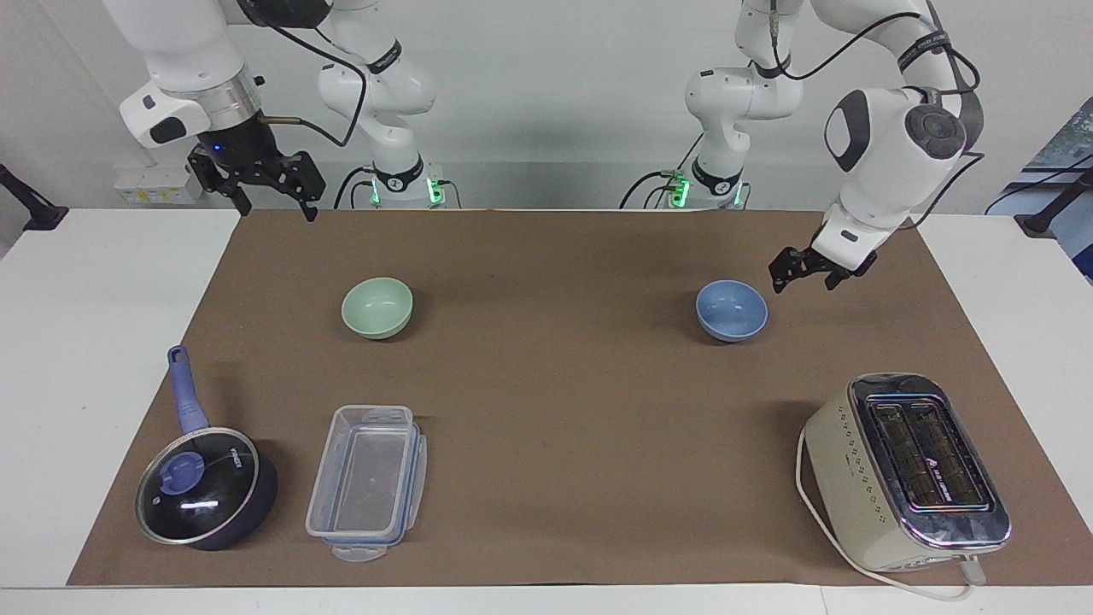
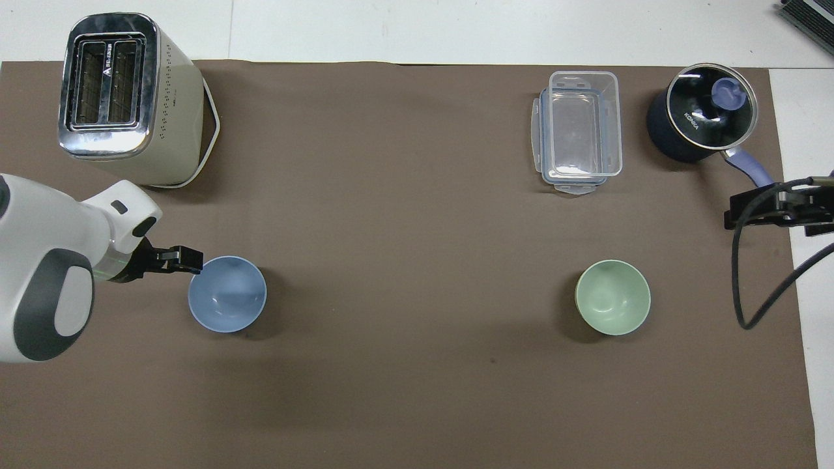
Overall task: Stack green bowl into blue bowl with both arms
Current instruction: 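Grasp the rim of the blue bowl with the left gripper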
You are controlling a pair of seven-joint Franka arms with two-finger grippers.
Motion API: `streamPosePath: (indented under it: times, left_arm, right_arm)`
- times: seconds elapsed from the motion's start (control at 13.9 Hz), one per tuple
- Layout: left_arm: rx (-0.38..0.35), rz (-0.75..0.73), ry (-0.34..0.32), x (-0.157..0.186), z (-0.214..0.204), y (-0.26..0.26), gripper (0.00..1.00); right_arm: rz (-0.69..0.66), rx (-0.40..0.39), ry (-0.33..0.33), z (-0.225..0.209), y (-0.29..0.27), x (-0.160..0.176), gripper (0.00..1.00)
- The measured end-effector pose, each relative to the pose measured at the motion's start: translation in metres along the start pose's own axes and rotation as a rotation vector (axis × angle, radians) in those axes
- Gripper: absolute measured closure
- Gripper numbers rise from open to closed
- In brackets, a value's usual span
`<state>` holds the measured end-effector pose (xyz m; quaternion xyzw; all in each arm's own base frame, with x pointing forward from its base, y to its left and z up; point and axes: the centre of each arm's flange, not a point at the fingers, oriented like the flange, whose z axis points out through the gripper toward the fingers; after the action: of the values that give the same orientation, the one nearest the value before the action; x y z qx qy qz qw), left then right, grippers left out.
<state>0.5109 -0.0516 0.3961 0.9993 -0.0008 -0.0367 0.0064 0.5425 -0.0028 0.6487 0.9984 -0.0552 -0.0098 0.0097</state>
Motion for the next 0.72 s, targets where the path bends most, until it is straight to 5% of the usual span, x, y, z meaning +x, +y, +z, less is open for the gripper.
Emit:
streamPosePath:
  times: [0.29,0.72]
  left_arm:
    - [0.002,0.015,0.019,-0.020,0.053,0.008,0.00]
    - [0.002,-0.016,0.029,-0.025,0.065,0.013,0.76]
  right_arm:
    - [0.000,0.000,0.000,0.000,0.000,0.000,0.00]
    - [0.000,0.000,-0.001,0.000,0.000,0.000,0.00]
